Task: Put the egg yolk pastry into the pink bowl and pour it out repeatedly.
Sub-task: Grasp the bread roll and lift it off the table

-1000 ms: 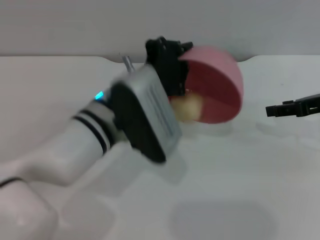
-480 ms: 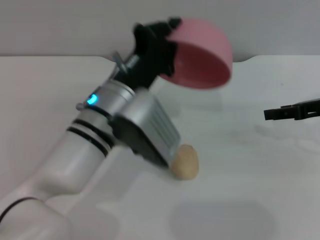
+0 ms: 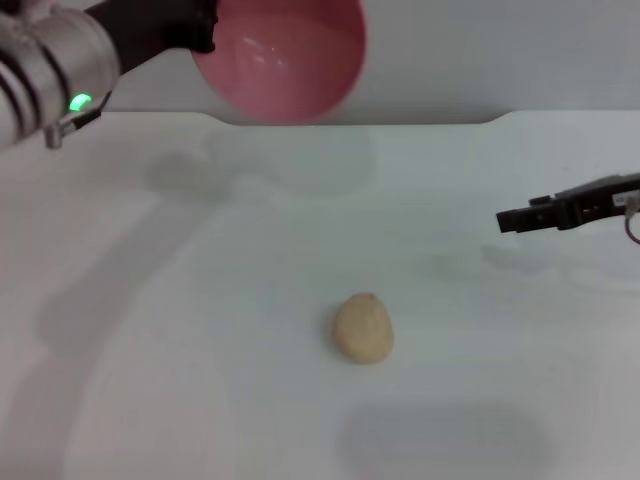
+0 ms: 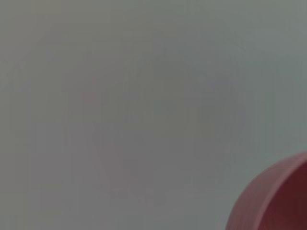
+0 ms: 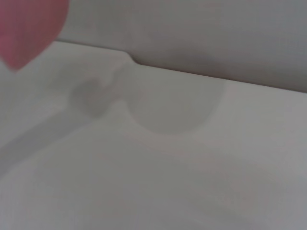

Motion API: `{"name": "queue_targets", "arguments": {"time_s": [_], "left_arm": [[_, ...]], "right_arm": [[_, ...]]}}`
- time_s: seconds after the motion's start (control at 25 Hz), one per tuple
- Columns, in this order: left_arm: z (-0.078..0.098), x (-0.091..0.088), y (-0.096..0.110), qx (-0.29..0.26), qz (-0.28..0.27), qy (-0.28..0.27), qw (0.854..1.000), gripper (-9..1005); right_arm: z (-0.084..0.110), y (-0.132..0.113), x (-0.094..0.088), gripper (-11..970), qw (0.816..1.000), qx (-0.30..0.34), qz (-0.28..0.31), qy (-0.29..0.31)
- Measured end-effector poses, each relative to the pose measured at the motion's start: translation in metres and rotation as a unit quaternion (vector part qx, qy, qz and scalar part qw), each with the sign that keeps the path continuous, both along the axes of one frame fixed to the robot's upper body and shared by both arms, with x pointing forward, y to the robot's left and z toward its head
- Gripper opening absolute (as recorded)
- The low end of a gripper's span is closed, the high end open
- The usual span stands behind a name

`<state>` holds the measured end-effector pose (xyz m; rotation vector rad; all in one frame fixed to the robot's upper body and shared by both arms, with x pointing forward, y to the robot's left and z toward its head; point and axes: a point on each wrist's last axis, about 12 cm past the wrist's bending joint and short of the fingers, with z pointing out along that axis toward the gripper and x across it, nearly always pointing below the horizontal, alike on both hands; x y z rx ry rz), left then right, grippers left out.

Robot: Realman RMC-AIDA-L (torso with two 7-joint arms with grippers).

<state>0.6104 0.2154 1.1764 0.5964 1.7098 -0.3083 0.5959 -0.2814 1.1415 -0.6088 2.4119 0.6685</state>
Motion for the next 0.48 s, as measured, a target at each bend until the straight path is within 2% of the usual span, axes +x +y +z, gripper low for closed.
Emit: {"name": "queue_targets", "arguments": {"time_s": [0.08,0.2,0.24,0.28,0.32,0.48], "left_arm": [[-0.002,0.006,0.015,-0.036,-0.033,0.089,0.995,-1],[-0.006,0.005,0.031,-0.031,-0.048,0.199,0.978,-1],[-0.008,0.004,0.035,-0.017,-0.044,0.234,0.971,-1],[-0.010,0.000,0.041,0.004,-0.025,0.291,0.956,-1],[-0.010,0.000,0.041,0.004,-0.025,0.291,0.956,-1],[-0.008,-0.009,0.063,0.031,0.042,0.391,0.919,-1]], "right_arm": [[0.003,0.007,0.003,576,1.000,-0.008,0.019,-0.007],[0.006,0.019,0.008,574,0.999,-0.021,0.046,-0.018],[0.007,0.024,0.010,573,0.998,-0.026,0.055,-0.021],[0.007,0.030,0.012,572,0.997,-0.031,0.063,-0.024],[0.007,0.037,0.015,572,0.996,-0.038,0.072,-0.027],[0.005,0.066,0.026,569,0.992,-0.053,0.107,-0.027]]}}
